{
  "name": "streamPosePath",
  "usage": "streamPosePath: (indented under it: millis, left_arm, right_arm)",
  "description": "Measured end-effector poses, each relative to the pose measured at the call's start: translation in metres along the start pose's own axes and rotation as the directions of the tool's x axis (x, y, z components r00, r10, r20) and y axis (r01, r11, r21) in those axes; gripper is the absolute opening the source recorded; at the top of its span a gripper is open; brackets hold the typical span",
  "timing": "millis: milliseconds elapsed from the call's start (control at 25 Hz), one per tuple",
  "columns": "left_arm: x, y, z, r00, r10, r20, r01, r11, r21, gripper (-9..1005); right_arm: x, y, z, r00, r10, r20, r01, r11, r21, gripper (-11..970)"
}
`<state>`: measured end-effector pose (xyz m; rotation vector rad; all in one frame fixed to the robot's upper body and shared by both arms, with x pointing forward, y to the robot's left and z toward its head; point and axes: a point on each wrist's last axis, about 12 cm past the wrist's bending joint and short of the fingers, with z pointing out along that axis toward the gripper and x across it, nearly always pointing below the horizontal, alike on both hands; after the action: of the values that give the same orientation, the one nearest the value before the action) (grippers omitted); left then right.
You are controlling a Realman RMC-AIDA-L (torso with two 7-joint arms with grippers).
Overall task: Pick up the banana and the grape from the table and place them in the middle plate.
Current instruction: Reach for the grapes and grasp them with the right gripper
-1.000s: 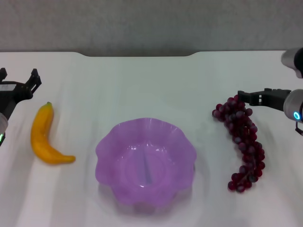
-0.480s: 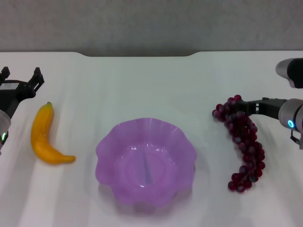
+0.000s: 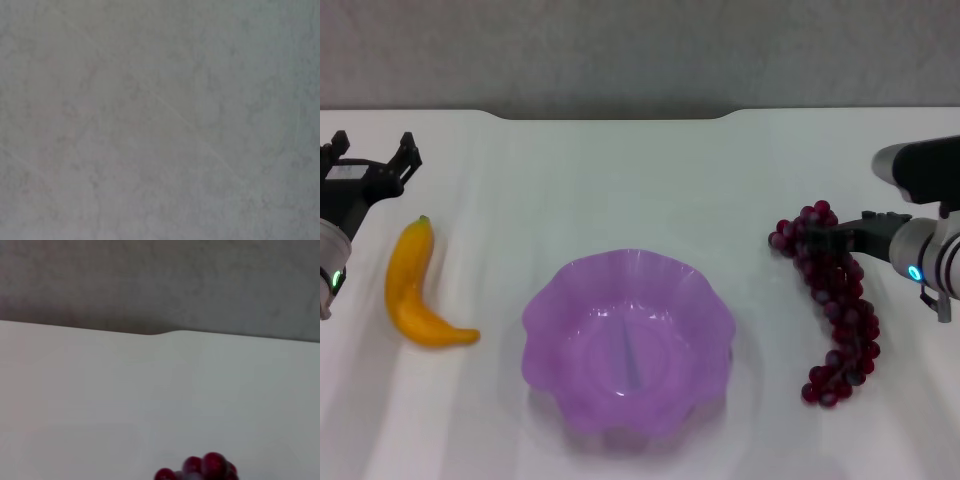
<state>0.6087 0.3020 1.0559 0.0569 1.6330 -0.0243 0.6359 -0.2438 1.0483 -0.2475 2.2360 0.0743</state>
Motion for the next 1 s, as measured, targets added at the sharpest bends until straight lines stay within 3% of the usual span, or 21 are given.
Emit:
streamPosePath:
  millis: [280,560,1000]
  left_arm:
    - [0.0,0.0,0.0,1.0,0.001,-0.002,-0.001,1.0,0.0,876]
    - [0.002,0.002,-0.002,1.0,0.0,-0.006,0.0,1.0,-0.006,876]
    - [0.002,0.001,-0.001,1.0,-0.001,-0.006,0.001,1.0,-0.004,876]
  right_arm:
    - [0.008,0.017,0.001,1.0,-0.001,0.014,0.002,0.999,-0.042,851]
    - [0.019,0.011,0.001,0.998,0.065,-0.008,-0.065,0.998,-0.024,851]
    - [0.027,0.009,0.001,0.997,0.057,-0.042,-0.058,0.998,-0.022,852]
